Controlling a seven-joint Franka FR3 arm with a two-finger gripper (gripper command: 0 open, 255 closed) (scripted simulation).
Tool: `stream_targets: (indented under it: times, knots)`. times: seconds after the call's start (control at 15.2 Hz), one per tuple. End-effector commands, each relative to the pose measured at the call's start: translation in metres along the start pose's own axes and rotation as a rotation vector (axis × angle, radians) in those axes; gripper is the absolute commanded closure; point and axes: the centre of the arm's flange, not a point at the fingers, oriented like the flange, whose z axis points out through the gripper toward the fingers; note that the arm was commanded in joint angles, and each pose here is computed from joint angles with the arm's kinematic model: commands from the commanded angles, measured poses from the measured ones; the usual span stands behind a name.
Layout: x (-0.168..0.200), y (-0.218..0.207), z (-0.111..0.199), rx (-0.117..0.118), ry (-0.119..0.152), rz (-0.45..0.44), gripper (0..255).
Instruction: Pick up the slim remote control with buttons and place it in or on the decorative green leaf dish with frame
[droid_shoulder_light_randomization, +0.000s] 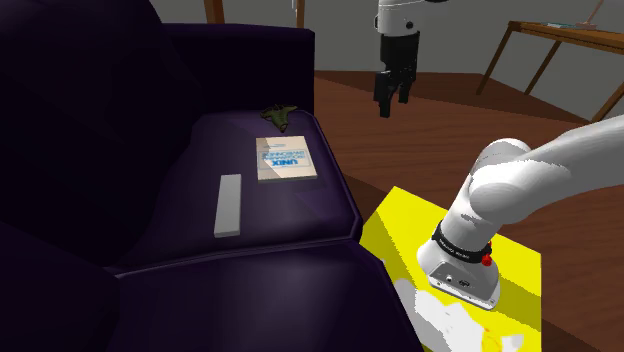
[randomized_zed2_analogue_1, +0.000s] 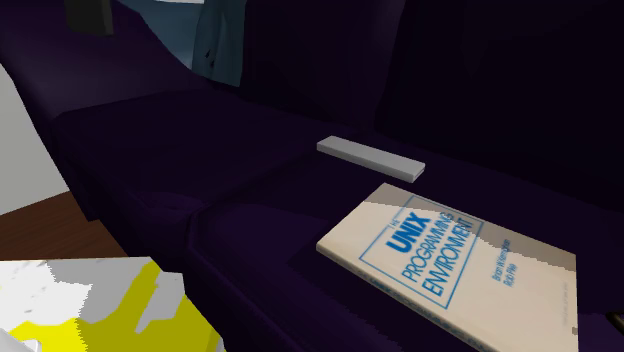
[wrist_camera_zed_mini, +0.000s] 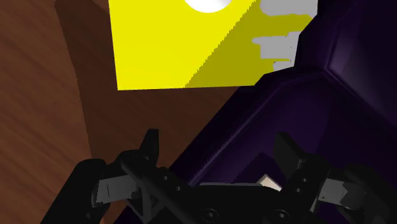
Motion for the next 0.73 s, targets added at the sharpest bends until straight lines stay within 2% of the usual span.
stream_targets:
  times: [0.0, 0.66]
  knots:
    - [0.0, 0.0, 0.0, 0.0, 0.0, 0.0, 0]
    - [0.045, -0.108, 0.042, 0.044, 0.04, 0.132, 0]
